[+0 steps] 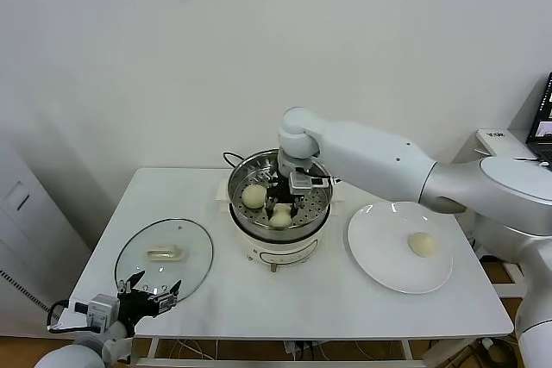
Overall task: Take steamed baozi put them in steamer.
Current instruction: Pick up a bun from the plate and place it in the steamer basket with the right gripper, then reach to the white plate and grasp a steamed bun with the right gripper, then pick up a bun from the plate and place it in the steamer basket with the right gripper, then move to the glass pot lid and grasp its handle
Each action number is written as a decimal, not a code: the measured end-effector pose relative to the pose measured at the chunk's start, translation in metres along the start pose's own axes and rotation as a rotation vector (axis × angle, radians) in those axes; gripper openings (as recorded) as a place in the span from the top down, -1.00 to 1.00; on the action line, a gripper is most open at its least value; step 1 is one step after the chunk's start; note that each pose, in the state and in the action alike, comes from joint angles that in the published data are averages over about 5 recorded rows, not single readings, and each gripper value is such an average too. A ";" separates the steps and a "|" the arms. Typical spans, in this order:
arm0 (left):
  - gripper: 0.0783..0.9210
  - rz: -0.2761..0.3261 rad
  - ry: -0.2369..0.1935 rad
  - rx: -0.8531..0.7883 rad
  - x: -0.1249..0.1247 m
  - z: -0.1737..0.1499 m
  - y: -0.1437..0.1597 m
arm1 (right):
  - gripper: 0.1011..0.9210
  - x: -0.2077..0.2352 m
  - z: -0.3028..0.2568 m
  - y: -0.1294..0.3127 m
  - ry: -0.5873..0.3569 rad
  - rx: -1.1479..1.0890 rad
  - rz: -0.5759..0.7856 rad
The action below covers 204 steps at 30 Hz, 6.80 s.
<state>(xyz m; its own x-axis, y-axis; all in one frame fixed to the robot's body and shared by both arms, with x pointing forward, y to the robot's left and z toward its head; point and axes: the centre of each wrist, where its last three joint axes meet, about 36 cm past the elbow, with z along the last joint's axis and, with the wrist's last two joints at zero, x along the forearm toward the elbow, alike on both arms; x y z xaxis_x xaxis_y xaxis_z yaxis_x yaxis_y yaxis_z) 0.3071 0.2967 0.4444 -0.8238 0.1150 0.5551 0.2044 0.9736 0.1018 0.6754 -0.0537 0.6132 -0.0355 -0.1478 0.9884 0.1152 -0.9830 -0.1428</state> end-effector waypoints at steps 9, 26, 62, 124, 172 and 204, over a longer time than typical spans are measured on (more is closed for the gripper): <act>-0.77 -0.003 0.000 0.000 0.001 0.000 0.001 | -0.69 0.004 0.003 0.003 0.026 -0.008 0.001; -0.77 -0.007 -0.018 0.006 0.002 -0.007 0.004 | -0.76 0.104 0.038 0.124 0.050 -0.323 0.089; -0.77 0.002 -0.021 0.013 0.005 -0.011 0.003 | -0.76 0.014 -0.043 0.421 0.083 -1.503 0.022; -0.77 -0.001 -0.025 0.010 0.008 -0.012 -0.005 | 0.00 0.070 -0.017 0.335 0.101 -1.616 0.116; -0.77 -0.005 -0.028 0.007 0.004 -0.015 -0.006 | 0.00 0.010 0.026 0.096 0.086 -1.740 0.159; -0.77 -0.037 -0.047 0.038 0.003 -0.013 -0.001 | -0.76 0.054 0.005 0.177 -0.087 -1.909 0.570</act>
<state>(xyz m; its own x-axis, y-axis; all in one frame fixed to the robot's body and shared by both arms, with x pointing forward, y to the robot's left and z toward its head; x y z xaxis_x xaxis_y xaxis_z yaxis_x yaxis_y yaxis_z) 0.3112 0.2936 0.4571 -0.8544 0.0872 0.5123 0.1541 0.9840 0.0895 0.6984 -0.2350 0.6415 -0.3384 -0.4824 0.8079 -0.9238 0.3339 -0.1875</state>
